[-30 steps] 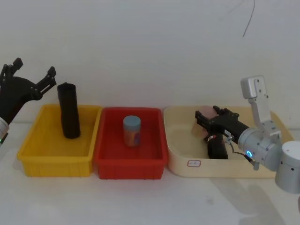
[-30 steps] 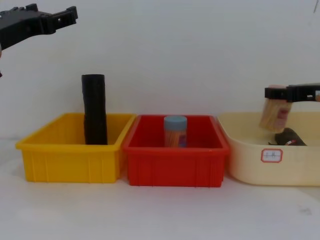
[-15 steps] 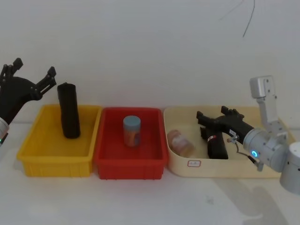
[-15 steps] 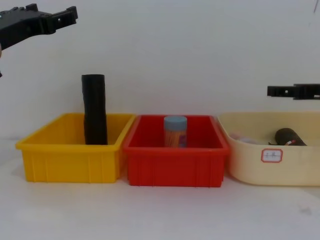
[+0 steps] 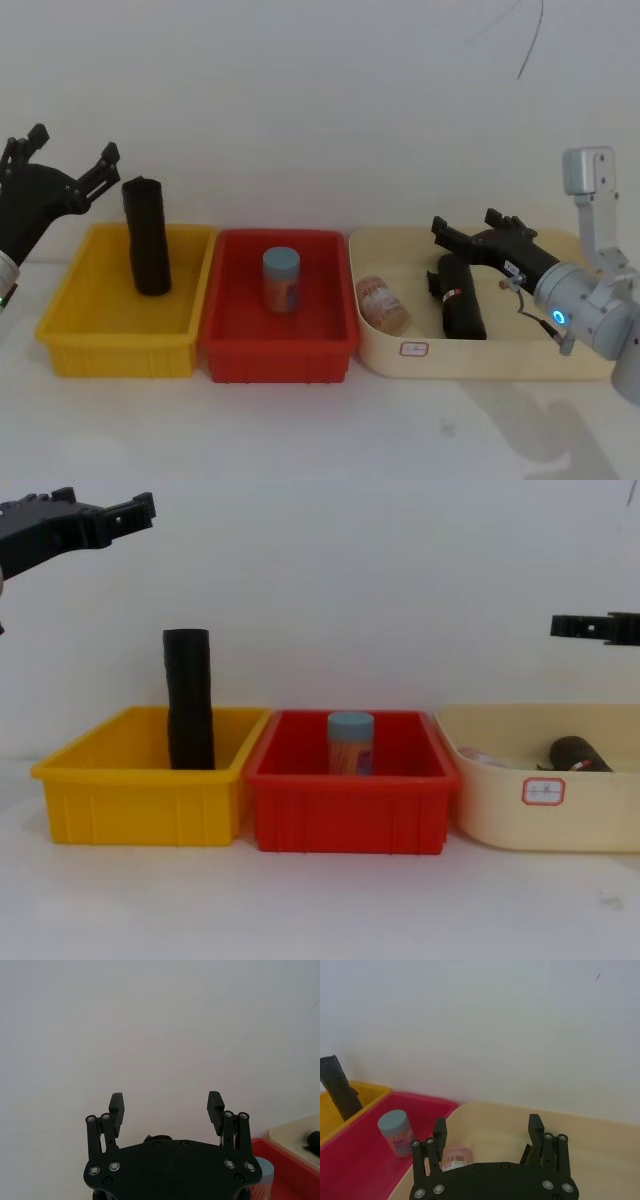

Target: Pick up the garbage bag with the one hand and transfer it to the other hand.

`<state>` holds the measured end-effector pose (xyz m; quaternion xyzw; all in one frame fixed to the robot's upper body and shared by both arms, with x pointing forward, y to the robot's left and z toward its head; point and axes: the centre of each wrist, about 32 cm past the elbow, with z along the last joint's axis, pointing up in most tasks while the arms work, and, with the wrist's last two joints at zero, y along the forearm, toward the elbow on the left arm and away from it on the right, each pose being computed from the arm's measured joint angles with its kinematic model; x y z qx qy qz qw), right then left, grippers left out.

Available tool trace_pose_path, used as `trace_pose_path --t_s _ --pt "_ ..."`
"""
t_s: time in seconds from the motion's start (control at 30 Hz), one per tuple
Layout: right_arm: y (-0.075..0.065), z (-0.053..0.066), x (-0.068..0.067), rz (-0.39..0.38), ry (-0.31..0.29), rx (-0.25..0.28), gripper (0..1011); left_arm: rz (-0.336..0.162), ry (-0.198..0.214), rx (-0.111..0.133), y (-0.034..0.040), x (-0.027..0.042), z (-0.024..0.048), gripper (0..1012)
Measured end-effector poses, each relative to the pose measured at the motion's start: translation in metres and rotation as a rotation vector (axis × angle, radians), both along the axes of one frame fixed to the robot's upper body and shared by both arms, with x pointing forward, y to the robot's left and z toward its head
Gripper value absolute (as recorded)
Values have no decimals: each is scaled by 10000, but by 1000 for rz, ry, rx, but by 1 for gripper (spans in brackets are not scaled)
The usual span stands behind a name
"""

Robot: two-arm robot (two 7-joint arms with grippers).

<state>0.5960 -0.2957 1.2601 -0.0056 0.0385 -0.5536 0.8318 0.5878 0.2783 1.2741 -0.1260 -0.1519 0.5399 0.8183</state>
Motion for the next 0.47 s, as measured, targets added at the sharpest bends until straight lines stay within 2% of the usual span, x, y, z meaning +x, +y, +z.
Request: trace_pose_path --t_s 0.47 --pt "-21 42 -31 -5 -15 18 1001 0 0 0 0 0 0 1001"
